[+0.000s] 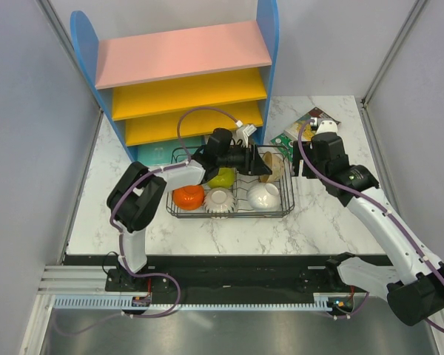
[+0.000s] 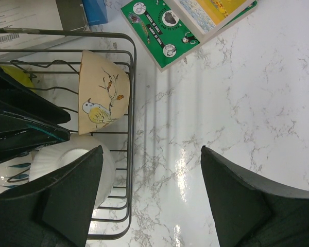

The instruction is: Unload the bowls from the dish rack

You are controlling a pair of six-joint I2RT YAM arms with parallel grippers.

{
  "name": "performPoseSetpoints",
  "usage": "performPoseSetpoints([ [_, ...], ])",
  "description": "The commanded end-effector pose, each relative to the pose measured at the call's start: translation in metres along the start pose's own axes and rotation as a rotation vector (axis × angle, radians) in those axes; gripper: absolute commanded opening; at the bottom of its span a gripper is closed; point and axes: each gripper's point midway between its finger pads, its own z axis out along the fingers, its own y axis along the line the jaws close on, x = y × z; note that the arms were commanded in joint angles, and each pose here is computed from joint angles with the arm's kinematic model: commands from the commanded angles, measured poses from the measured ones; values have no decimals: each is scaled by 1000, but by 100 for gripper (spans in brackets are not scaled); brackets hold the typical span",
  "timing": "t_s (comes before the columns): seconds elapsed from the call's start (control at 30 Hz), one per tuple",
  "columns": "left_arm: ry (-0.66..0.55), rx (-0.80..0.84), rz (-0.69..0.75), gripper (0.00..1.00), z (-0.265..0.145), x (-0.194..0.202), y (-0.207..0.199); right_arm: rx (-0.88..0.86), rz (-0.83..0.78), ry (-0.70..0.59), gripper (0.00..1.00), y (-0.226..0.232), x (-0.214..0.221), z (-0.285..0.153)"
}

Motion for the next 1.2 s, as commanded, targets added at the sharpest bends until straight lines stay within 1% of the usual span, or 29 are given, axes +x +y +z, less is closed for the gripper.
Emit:
performPoseSetpoints([
  [0.0, 3, 24, -12, 52, 7, -6, -3, 11, -2, -7, 84, -4, -1, 1],
  [0.07, 8, -3, -15, 57, 8, -4, 3, 9, -4, -7, 84, -3, 0, 0],
  [0.1, 13, -16, -21, 61, 8, -3, 6, 10, -3, -5, 84, -3, 1, 0],
  [0.2, 5, -38, -12, 65, 6, -5, 7, 8, 0, 0, 84, -3, 3, 1],
  [0.33, -5, -59, -11, 66, 7, -7, 10, 9, 0, 6, 84, -4, 5, 2],
  [0.47, -5, -44, -7, 66, 13, -10, 9, 14, -2, 2, 84, -5, 5, 1],
  [0.6, -11, -21, 0, 65, 25, -17, -2, 18, 0, 6, 84, -7, 7, 2],
  [0.7, -10, -29, -1, 65, 34, -16, -2, 16, 3, 10, 84, -6, 8, 3],
  [0.83, 9, -72, -38, 65, 42, -9, 12, 8, 9, -6, 84, -6, 4, -1],
  [1.0, 22, -74, -62, 63, 47, -2, 17, 13, 10, -26, 84, -8, 1, -4],
  [1.13, 28, -72, -68, 56, 49, 2, 17, 11, 17, -12, 84, -7, 7, -2],
  [1.17, 27, -73, -68, 48, 49, 2, 18, 10, 22, -8, 84, -7, 8, -1],
])
